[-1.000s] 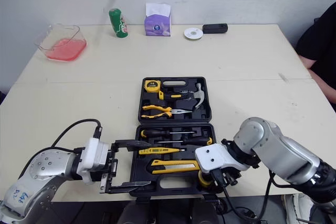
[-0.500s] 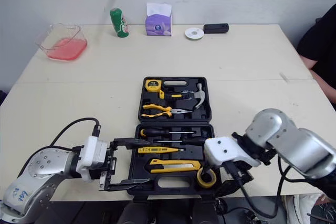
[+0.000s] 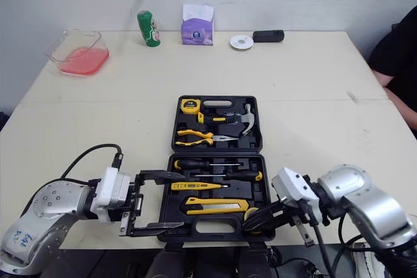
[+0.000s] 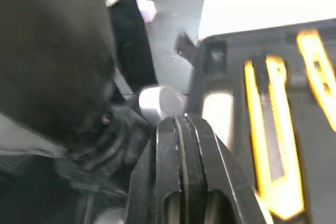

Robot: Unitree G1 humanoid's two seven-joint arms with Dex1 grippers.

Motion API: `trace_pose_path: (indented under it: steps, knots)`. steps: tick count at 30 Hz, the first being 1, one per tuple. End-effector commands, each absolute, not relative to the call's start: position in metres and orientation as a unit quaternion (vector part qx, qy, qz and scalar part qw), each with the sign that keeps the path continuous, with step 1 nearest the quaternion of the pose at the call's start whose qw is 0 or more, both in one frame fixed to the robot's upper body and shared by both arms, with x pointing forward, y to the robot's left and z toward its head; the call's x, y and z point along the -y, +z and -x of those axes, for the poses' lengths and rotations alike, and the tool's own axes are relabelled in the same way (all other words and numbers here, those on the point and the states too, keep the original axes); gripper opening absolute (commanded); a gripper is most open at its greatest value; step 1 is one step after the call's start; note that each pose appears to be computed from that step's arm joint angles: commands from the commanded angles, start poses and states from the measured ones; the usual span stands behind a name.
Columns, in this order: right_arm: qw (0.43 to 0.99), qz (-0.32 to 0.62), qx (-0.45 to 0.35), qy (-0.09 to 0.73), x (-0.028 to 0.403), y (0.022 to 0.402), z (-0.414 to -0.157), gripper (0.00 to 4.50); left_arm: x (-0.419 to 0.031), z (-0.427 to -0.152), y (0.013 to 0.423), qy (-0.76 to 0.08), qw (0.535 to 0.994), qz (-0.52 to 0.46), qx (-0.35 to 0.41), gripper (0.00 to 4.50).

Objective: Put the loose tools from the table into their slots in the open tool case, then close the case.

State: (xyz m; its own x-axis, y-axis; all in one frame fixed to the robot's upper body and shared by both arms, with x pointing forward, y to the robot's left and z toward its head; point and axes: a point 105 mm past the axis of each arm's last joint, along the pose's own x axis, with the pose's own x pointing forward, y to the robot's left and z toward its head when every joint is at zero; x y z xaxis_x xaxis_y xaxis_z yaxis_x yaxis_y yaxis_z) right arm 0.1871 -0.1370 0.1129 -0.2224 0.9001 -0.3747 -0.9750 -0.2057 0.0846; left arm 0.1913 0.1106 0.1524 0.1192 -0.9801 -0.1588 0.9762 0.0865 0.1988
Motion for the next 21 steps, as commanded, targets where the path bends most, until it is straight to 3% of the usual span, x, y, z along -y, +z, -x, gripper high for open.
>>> trace_pose_path:
  steps: [1, 9, 13, 21]
  knots:
    - [0.624, 0.134, -0.124, 0.76, 0.132, 0.104, -0.194, 0.08, -0.116, -0.191, 0.159, -0.659, 0.739, -0.139, 0.012, 4.5]
    - [0.634, 0.129, -0.16, 0.746, 0.138, 0.073, -0.197, 0.08, -0.123, -0.187, 0.157, -0.654, 0.744, -0.138, -0.005, 4.5]
    - [0.624, 0.183, -0.198, 0.734, 0.146, 0.051, -0.196, 0.08, -0.125, -0.187, 0.156, -0.649, 0.748, -0.139, -0.01, 4.5]
    - [0.645, 0.179, -0.157, 0.726, 0.143, 0.064, -0.199, 0.08, -0.129, -0.192, 0.155, -0.631, 0.764, -0.139, -0.009, 4.5]
